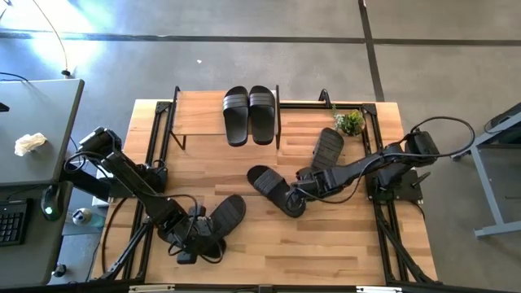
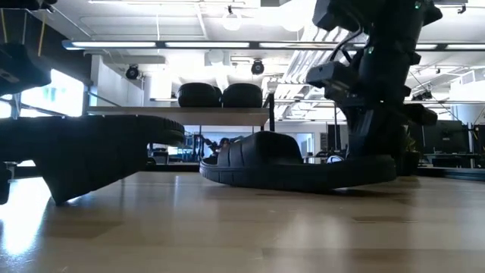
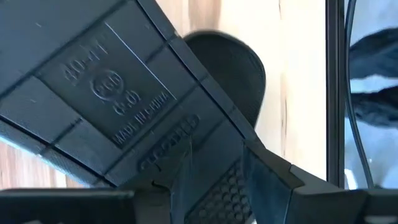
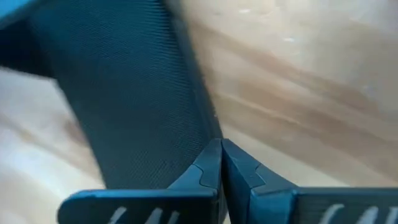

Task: Pick and place slides into the shelf
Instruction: Adjust the black slippers on the table

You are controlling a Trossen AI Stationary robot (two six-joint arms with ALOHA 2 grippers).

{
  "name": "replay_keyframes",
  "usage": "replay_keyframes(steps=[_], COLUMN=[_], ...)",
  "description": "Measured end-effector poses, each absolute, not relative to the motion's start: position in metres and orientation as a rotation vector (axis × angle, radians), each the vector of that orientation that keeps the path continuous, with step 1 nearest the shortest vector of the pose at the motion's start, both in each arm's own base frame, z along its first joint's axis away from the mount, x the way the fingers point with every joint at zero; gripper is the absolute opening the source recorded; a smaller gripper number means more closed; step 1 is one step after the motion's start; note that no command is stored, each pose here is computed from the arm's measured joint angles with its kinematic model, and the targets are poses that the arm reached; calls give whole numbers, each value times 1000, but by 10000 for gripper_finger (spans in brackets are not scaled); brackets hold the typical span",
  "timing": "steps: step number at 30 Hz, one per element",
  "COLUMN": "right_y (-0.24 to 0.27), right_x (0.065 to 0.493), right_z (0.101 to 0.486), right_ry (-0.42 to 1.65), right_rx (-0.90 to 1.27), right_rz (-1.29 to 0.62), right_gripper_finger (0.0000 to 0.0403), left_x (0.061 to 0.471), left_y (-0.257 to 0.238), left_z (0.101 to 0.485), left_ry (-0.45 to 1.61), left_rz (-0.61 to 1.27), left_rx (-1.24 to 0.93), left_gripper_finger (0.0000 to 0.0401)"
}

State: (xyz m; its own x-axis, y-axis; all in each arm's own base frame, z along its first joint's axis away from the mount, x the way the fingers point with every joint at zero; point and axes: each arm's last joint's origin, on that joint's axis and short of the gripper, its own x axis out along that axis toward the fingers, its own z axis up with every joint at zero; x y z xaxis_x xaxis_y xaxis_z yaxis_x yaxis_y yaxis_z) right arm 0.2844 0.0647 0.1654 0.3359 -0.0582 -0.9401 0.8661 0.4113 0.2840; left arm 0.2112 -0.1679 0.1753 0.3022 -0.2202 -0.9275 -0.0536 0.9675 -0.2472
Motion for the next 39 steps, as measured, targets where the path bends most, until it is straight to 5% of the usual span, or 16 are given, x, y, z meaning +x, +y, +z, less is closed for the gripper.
replay_keyframes(steps=[16, 29, 39], right_y=[75, 81, 107], right_x=[306, 301, 269], right_z=[189, 270, 299], right_ry=[844, 983, 1141], right_rx=[924, 264, 28], right_rz=[-524, -536, -517], right_gripper_finger=[0, 0, 0], left_x=[218, 231, 227], left_y=[-172, -181, -178], left_z=[187, 217, 238], left_ry=[1195, 1116, 1213], left_rz=[-111, -168, -150], left_rx=[-189, -178, -81], left_gripper_finger=[127, 126, 126])
